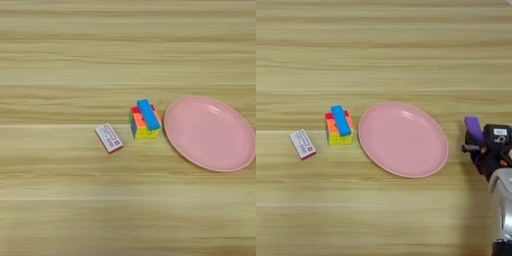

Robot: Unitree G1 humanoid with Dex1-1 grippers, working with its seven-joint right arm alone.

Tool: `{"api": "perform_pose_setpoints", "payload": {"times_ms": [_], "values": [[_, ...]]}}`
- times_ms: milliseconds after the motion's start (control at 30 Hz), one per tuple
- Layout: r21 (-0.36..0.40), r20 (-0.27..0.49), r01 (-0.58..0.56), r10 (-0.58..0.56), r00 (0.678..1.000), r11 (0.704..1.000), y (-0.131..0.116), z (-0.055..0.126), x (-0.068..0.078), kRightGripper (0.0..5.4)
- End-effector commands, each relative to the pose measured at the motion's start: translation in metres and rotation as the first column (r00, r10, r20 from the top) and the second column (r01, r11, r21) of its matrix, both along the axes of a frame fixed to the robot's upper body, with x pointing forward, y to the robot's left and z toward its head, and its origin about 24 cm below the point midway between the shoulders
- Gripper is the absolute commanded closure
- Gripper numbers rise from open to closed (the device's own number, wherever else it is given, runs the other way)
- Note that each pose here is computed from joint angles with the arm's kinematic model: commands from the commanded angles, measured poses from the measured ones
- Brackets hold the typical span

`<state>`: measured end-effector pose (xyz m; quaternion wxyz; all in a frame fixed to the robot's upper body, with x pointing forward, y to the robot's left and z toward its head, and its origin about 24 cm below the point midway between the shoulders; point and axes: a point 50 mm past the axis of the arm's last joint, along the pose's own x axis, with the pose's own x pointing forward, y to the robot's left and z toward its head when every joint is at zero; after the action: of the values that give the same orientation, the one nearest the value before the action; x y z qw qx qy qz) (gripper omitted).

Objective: Move the objects on the table

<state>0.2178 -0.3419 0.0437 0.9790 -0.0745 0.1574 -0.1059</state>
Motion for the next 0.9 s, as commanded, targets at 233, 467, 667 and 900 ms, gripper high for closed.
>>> {"api": "perform_pose_setpoints", "payload": {"times_ms": [233, 467, 667, 900], "values": [[-0.069, 0.047, -0.011, 0.014, 0.999, 0.998, -0.004, 0.008, 0.01, 3.99], [-0.067, 0.038, -0.016, 0.019, 0.999, 0.998, -0.003, 0.005, 0.01, 3.99], [-0.065, 0.025, -0.02, 0.021, 0.999, 0.998, -0.002, 0.001, 0.009, 3.99], [-0.065, 0.029, -0.019, 0.021, 0.999, 0.998, -0.002, 0.001, 0.009, 3.99]]}}
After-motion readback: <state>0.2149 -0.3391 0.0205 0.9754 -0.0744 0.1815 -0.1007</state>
